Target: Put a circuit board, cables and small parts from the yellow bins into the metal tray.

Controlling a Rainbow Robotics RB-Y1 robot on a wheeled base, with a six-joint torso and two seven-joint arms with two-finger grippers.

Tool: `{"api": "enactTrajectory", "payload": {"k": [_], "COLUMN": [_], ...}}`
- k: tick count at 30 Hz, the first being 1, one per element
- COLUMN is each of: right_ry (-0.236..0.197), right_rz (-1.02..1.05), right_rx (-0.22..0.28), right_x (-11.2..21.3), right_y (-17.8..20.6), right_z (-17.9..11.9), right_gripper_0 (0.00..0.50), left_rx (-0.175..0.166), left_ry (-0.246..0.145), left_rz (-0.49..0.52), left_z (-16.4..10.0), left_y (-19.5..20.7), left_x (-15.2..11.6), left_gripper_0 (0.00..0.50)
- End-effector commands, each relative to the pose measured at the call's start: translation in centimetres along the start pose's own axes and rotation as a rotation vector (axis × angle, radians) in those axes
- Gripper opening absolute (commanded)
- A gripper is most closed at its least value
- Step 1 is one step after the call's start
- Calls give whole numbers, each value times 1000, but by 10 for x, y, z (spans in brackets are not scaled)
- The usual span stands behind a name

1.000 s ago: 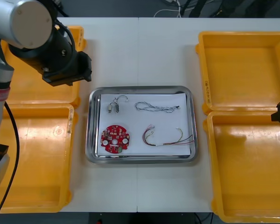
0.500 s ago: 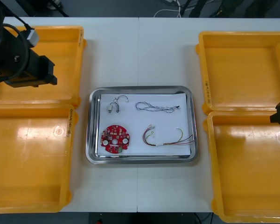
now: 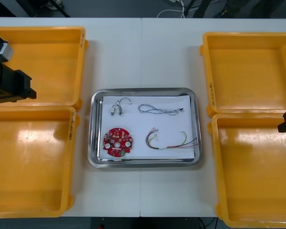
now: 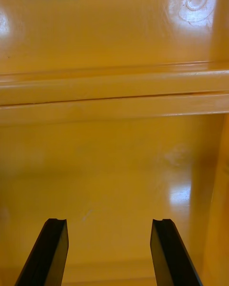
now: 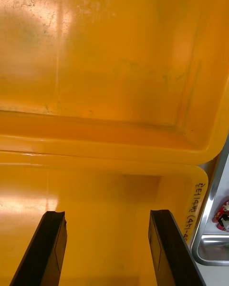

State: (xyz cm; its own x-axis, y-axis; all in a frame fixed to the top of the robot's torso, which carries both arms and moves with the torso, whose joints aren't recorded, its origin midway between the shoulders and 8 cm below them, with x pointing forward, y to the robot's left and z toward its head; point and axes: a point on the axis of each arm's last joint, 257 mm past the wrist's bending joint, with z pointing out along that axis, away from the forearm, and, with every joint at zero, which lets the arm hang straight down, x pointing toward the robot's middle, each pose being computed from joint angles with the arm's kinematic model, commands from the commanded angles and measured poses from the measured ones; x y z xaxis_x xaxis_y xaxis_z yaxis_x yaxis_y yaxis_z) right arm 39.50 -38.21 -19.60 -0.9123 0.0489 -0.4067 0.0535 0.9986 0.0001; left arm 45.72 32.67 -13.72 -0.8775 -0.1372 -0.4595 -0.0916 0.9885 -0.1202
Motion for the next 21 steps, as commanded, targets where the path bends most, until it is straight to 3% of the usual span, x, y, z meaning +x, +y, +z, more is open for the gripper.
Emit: {"api": "enactTrajectory", "payload": {"k": [1,21], "right_ry": [-12,-15], "right_rz": [-13,-6], "right_rx": [-17,-33], "right_x": [-4,-4], "right_y": [6,12], "right_z": [-4,0], "right_gripper_0": [500,500], "left_rx": [-41,-85], "left_ry": [-54,-74], "left_rz": [140,146], "left_z": [-22,-28], "left_y": [22,54], "left_x": [-1,20], "left_gripper_0": [500,500]}}
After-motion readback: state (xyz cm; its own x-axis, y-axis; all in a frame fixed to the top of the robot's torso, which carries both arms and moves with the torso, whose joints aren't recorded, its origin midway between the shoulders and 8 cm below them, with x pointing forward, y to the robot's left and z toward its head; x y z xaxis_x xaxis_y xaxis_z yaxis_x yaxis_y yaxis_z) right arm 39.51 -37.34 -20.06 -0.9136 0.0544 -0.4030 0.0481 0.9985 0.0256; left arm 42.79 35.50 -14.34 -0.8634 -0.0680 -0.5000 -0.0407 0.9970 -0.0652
